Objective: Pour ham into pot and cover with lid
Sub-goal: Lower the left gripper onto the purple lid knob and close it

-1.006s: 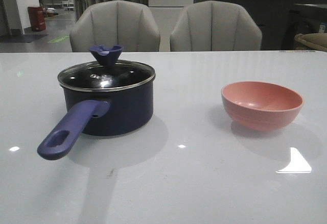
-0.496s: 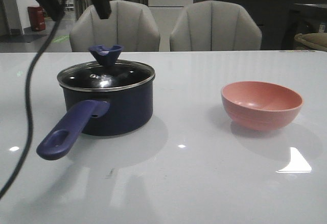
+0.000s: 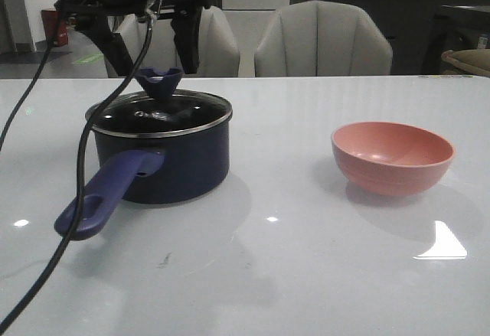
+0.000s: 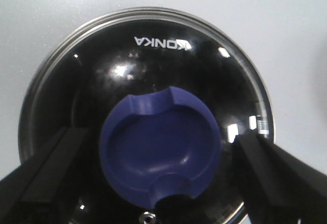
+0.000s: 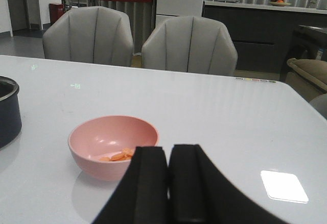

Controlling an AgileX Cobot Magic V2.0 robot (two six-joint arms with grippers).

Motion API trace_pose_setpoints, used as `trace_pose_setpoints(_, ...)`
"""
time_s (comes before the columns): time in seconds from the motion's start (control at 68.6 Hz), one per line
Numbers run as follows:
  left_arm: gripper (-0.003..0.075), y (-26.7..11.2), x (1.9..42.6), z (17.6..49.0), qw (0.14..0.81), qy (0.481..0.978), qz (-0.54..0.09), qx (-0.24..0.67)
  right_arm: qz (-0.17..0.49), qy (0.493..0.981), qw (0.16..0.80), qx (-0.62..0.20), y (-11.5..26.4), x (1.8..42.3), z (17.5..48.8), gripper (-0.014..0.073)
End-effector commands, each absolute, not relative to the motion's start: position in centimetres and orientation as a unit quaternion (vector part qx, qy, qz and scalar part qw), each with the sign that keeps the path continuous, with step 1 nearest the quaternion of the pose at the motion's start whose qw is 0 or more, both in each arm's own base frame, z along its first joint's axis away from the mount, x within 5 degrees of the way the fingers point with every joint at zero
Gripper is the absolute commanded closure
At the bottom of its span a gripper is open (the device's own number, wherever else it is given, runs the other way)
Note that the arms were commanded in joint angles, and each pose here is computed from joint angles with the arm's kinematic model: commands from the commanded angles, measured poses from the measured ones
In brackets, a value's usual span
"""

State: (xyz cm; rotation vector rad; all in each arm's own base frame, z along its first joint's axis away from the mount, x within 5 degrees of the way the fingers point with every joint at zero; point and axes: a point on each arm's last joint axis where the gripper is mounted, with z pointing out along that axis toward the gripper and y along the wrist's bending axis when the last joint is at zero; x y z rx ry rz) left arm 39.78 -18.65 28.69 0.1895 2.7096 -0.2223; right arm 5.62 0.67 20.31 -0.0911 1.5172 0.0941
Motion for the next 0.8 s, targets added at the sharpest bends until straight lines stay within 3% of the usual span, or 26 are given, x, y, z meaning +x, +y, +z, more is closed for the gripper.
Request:
trace_pose_setpoints(0.0,0.0115,-18.7,39.6,31.4,0.256,0.960,-0.097,0.063,0.037,0.648,0.759,-0.040,0.6,5.4,21.3,0.0445)
trace_pose_setpoints(0.306,0.0132,-19.0,40.4,30.3,0.259,0.959,-0.095,0.062,0.037,0.648,0.759,-0.040,0.6,5.4,21.3,0.0445)
trace_pose_setpoints(0.627,0.0471,-19.2,40.6,30.5,0.276,0.953,-0.104,0.062,0.037,0.648,0.759,-0.040,0.6,5.4,21.3,0.0445)
trace_pose_setpoints(0.787,0.0534,-19.2,40.6,30.5,0.276,0.953,-0.104,0.062,0.037,0.648,0.759,-0.040,0.6,5.4,21.3,0.0445)
